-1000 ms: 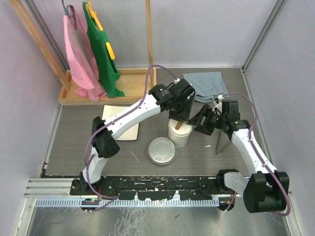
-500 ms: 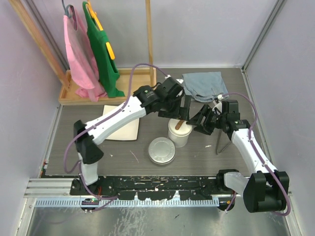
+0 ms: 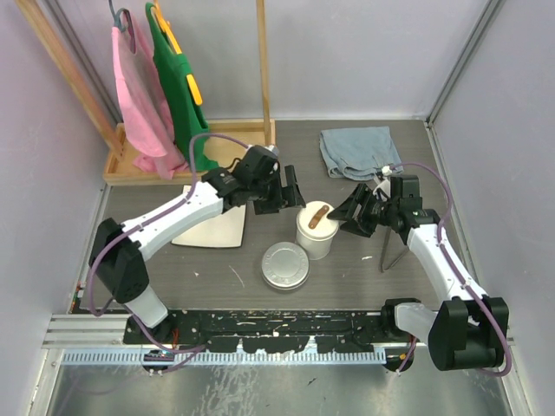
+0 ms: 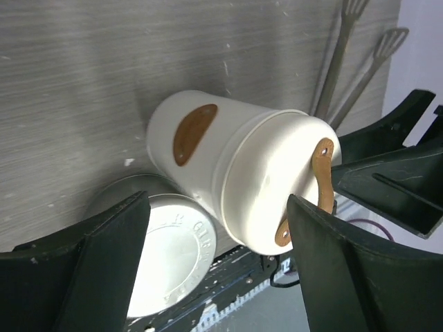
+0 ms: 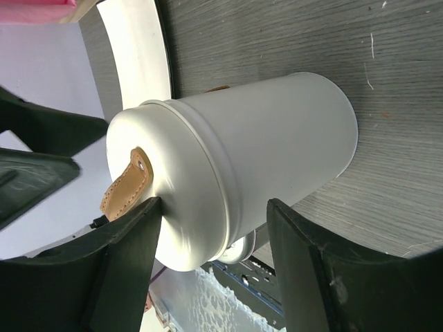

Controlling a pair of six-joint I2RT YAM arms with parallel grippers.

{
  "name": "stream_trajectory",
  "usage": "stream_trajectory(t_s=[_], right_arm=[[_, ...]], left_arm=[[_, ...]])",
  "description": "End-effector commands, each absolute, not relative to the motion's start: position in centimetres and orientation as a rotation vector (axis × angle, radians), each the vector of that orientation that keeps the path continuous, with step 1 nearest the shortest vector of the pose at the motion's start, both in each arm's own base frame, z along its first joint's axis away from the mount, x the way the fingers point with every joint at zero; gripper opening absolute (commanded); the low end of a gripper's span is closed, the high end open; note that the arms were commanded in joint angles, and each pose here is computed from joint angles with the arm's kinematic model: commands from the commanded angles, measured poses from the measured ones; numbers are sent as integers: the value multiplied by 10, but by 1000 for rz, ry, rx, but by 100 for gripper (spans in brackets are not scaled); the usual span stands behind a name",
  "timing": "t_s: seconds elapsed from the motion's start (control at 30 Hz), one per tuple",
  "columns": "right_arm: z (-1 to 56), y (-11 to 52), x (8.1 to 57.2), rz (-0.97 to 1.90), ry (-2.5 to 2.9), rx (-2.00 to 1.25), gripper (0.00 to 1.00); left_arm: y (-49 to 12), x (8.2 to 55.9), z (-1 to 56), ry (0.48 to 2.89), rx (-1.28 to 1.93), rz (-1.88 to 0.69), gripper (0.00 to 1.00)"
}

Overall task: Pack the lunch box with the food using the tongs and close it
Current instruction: Close the box lid on the packing box.

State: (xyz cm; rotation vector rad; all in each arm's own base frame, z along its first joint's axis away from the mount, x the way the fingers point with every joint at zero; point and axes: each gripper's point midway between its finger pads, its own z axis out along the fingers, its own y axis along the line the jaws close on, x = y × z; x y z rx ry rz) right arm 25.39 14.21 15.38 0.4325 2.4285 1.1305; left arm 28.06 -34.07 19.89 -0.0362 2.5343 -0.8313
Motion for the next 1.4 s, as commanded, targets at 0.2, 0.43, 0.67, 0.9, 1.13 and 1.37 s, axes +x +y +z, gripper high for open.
stream_trajectory(t_s=[0.2,0.43,0.67,0.9,1.13,1.37], right_arm=[[160,143,258,1129,2417,369,67],[147,147,251,1173,2450,384,67],[119,143,241,1142,2503,445,61],[101,146,225,1184,2519,455,54],[127,151,229,1227,2432,299,68],[161,157,233,1274,2368,182,72]], left_arm=[[-377,286,201,2483,-86,-1139,69],[-370,275,156,2587,-119,-1086,52],[-371,261,121,2644,-130,-1098,38],[-364,247,99,2666,-154,-1102,30],[-370,249,118,2599,-145,-1189,49],[-374,253,165,2511,-154,-1258,67]])
